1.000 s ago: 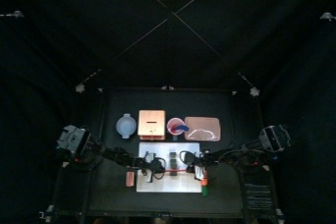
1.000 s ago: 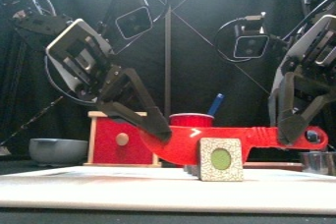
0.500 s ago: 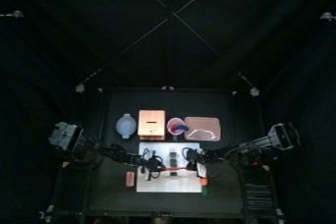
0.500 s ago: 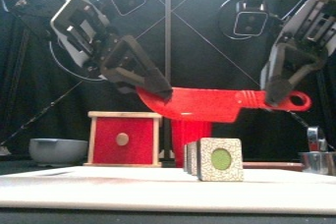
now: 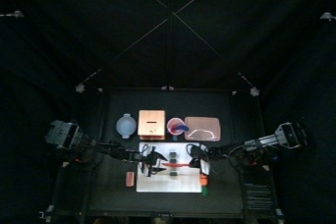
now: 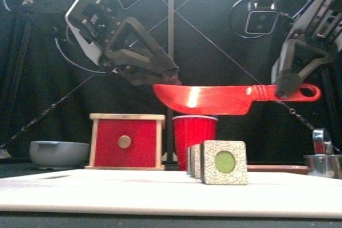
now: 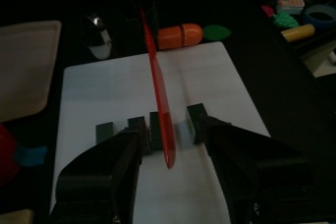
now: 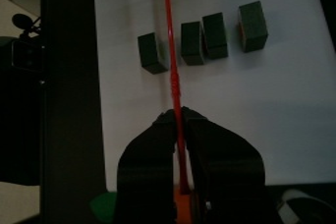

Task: Place sushi on board then cut the sushi with the knife then place the pieces on the plate
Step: Cut the sushi into 4 pieces

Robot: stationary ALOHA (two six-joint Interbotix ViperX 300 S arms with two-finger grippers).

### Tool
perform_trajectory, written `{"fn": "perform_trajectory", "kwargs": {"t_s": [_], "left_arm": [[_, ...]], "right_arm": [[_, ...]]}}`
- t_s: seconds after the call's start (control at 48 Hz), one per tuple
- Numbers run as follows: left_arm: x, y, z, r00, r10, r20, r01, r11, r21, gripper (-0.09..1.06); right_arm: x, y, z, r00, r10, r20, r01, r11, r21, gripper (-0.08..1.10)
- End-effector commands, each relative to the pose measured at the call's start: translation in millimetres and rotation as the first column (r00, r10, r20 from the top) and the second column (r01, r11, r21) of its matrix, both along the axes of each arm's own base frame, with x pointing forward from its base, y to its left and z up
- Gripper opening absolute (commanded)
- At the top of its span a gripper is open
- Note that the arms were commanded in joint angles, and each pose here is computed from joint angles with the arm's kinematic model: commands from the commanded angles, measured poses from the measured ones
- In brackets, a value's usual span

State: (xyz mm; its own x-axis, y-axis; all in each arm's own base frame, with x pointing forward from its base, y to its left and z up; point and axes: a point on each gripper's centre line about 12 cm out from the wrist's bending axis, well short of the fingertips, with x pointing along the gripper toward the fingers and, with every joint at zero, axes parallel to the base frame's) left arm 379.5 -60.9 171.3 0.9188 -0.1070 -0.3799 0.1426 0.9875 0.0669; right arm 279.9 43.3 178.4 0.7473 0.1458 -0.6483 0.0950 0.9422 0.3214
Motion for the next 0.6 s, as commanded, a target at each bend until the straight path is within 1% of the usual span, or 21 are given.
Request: {"fn": "perform_trajectory", "kwargs": {"t_s": [0.021,0.146,0.271,0.417,0.604], "left_arm": [[-1.9,3.8,20.9,0.9970,0.003,0.077,-0.003,1.0000,0.000,0.83],[-10.0,5.2,23.0,0.9949,0.009,0.101,-0.008,0.9999,-0.010,0.83],[-16.0,5.1,21.7,0.9932,0.010,0.116,-0.008,0.9999,-0.010,0.83],[-15.8,4.6,23.5,0.9918,0.009,0.128,-0.008,0.9999,-0.011,0.83],[-15.1,5.8,20.7,0.9927,0.015,0.120,-0.014,0.9998,-0.014,0.83]], "right_arm": [[-13.4,-3.0,11.5,0.999,-0.019,0.039,0.018,0.999,0.030,0.39],[-31.8,-6.3,11.4,1.000,-0.020,0.022,0.019,0.999,0.049,0.39],[-52.6,-10.3,7.9,1.000,-0.012,-0.026,0.014,0.998,0.067,0.39],[-71.2,-17.2,4.0,0.997,-0.033,-0.066,0.039,0.995,0.096,0.40],[-84.4,-21.0,2.0,0.996,-0.040,-0.080,0.048,0.993,0.105,0.41]]}}
